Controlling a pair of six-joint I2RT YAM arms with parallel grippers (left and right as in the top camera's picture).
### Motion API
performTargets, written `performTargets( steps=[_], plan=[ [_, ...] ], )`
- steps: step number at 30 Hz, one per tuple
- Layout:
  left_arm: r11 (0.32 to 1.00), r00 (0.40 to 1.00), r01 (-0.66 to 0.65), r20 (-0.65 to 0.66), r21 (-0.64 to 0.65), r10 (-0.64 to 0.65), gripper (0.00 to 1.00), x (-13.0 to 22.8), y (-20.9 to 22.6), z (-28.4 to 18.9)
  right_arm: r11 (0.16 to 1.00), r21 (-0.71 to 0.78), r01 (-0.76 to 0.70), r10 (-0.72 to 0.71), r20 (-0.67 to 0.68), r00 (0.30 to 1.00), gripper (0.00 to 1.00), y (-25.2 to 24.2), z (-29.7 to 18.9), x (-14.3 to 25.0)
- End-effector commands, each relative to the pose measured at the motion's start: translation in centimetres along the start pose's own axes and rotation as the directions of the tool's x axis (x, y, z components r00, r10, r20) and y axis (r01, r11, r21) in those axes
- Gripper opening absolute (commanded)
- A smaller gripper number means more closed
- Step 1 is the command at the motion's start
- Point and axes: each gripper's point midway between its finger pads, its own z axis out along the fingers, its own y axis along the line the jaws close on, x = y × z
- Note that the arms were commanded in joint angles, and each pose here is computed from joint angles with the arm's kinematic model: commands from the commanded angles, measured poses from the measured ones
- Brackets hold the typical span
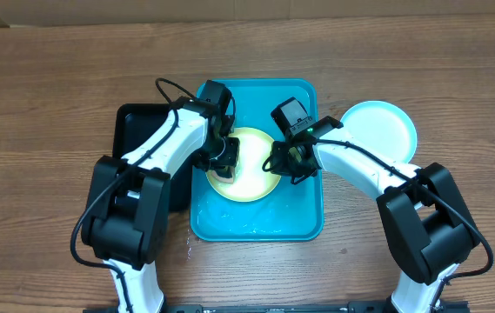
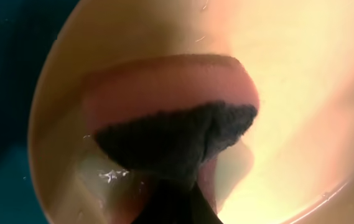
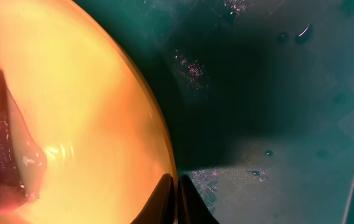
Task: Clean dirty plates on tray and stack at the side
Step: 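Scrub the yellow plate with the sponge in the left gripper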
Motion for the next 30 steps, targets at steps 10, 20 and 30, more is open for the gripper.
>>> performTargets(
  steps=[10,20,30],
  plan=[
    [0.931,0.998,0.021,-0.067,0.365,0.003,0.04,-0.5,-4.5,-1.0,1.000,-0.002,0.006,-0.006,0.004,1.000,0.04,0.3,0.1,-0.2],
    [0.904,0.999,0.007,0.028,0.427,-0.021,0.04,-3.8,-4.2,-6.7,1.000,-0.001,0.006,-0.006,0.003,1.000,0.04,0.3,0.1,-0.2],
    [0.994,0.999,0.044,-0.005,0.105,-0.044,0.04,-2.4,-0.1,-4.6,1.000,-0.001,0.007,-0.006,0.003,1.000,0.04,0.3,0.1,-0.2]
  ],
)
